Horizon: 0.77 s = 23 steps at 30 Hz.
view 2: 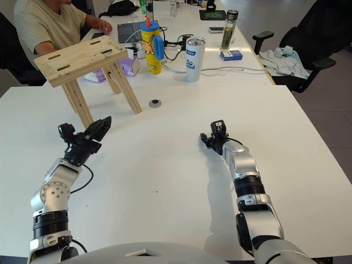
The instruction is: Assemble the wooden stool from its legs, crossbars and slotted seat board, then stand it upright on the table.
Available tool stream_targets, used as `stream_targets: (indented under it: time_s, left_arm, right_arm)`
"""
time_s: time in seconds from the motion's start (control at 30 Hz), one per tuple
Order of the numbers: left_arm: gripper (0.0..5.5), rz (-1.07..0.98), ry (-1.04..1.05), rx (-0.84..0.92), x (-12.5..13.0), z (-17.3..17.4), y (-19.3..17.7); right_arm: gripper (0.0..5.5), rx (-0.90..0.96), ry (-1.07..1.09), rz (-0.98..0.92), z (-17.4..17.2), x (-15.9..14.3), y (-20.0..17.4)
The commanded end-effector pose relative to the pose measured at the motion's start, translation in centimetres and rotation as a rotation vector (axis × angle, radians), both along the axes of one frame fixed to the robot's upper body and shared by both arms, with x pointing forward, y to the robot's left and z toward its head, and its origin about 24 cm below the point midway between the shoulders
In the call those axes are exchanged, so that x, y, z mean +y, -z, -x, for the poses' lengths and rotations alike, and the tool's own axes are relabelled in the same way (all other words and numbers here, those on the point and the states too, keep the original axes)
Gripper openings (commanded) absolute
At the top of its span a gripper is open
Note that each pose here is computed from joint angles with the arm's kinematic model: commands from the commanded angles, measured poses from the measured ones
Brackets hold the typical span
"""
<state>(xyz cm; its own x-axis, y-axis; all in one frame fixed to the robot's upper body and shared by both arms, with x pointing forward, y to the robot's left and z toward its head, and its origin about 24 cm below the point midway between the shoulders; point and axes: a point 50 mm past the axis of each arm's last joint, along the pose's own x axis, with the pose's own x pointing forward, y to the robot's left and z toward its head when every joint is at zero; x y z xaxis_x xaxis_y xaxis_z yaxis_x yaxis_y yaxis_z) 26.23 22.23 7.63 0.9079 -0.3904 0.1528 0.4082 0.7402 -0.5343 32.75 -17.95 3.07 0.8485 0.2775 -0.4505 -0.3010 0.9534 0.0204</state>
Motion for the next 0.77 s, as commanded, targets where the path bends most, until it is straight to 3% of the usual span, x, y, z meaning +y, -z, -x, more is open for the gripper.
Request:
stream_targets:
  time_s: [0.03, 0.3, 0.77]
  left_arm:
    - [4.29, -0.096, 0.039, -0.025, -0.7, -0.8, -0.3]
    - [4.29, -0.217, 0.036, -0.049, -0.3, -1.9, -0.4]
    - [4.29, -0.26, 0.026, -0.08, -0.6, -2.8, -0.4]
  right_arm:
    - [2.85, 0.011, 0.002, -0.023, 0.2, 0.5, 0.5]
    - [2.85, 0.017, -0.004, -0.031, 0.2, 0.9, 0.8]
    - [2.85, 0.013, -0.022, -0.036, -0.2, 1.3, 0.6]
